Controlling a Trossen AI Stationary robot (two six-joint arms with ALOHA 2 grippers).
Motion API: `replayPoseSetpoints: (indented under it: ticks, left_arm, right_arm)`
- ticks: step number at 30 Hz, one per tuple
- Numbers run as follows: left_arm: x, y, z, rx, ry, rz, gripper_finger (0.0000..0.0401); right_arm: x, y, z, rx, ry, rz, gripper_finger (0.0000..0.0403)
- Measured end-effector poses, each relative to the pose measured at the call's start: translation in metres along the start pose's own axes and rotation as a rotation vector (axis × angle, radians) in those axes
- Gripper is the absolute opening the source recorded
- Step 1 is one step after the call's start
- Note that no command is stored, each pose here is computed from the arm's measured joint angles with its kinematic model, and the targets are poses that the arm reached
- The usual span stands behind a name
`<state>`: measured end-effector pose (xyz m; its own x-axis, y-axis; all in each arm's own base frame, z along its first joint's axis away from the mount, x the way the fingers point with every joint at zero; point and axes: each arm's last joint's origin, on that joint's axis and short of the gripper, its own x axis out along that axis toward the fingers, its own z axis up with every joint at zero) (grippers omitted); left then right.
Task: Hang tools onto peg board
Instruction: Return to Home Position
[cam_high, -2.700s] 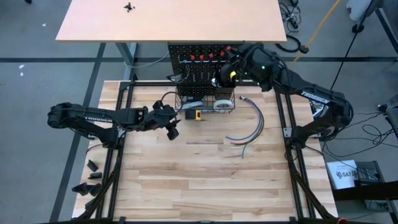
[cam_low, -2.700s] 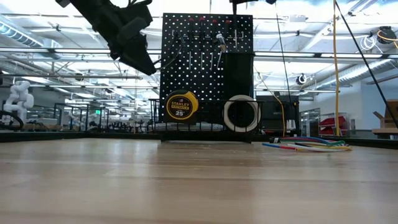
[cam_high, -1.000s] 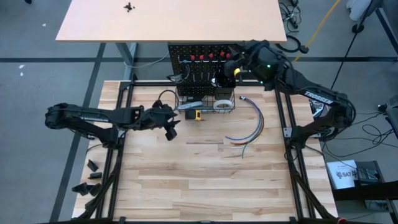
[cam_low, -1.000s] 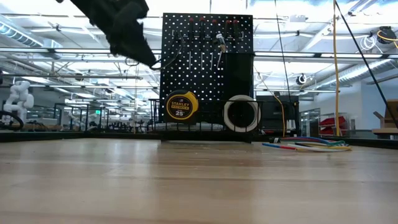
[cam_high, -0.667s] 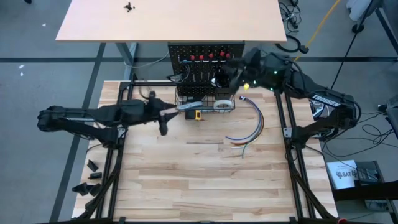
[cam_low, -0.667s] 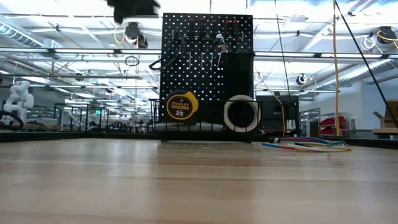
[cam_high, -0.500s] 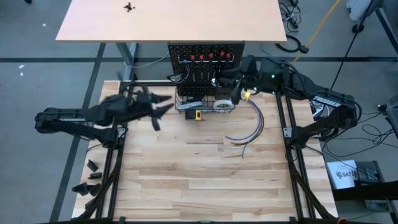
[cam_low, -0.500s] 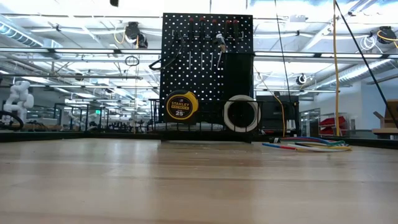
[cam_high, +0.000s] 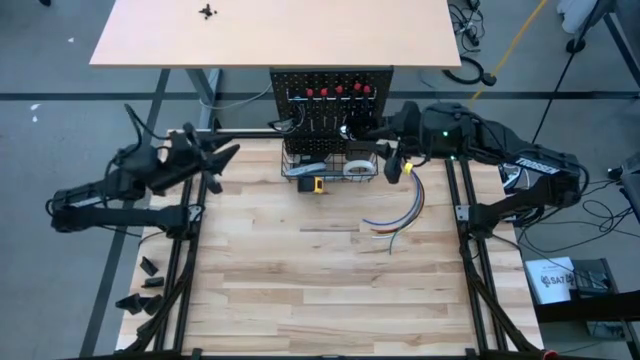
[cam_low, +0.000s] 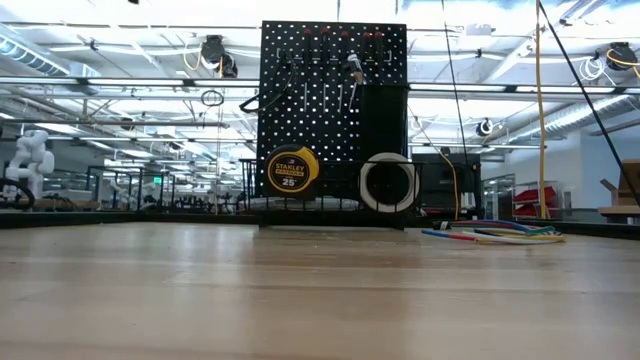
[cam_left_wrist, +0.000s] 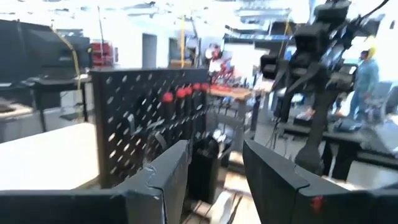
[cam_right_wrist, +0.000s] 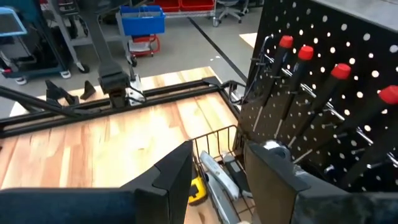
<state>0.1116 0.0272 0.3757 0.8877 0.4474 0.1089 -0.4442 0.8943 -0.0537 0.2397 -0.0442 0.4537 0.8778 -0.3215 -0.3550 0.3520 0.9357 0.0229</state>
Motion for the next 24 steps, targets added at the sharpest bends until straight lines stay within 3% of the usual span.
replayPoseSetpoints:
  ticks: [6,13,20,24]
  left_arm:
    - [-0.011,0.006,-0.012,-0.007,0.128,-0.007,0.0157]
    - [-0.027,0.011,-0.018,-0.036,0.132,-0.005,0.0157]
    - [-0.032,0.014,-0.052,-0.117,0.163,0.02,0.0157]
    - [-0.031,0.014,-0.078,-0.176,0.174,0.027,0.0157]
  right_arm:
    - [0.002,-0.001,-0.011,-0.012,0.026,0.001,0.0139]
    - [-0.004,-0.004,-0.044,-0.008,-0.044,0.027,0.0139]
    - [-0.013,-0.01,-0.099,0.024,-0.235,0.064,0.0139]
    - [-0.013,-0.013,-0.135,0.101,-0.283,0.126,0.0139]
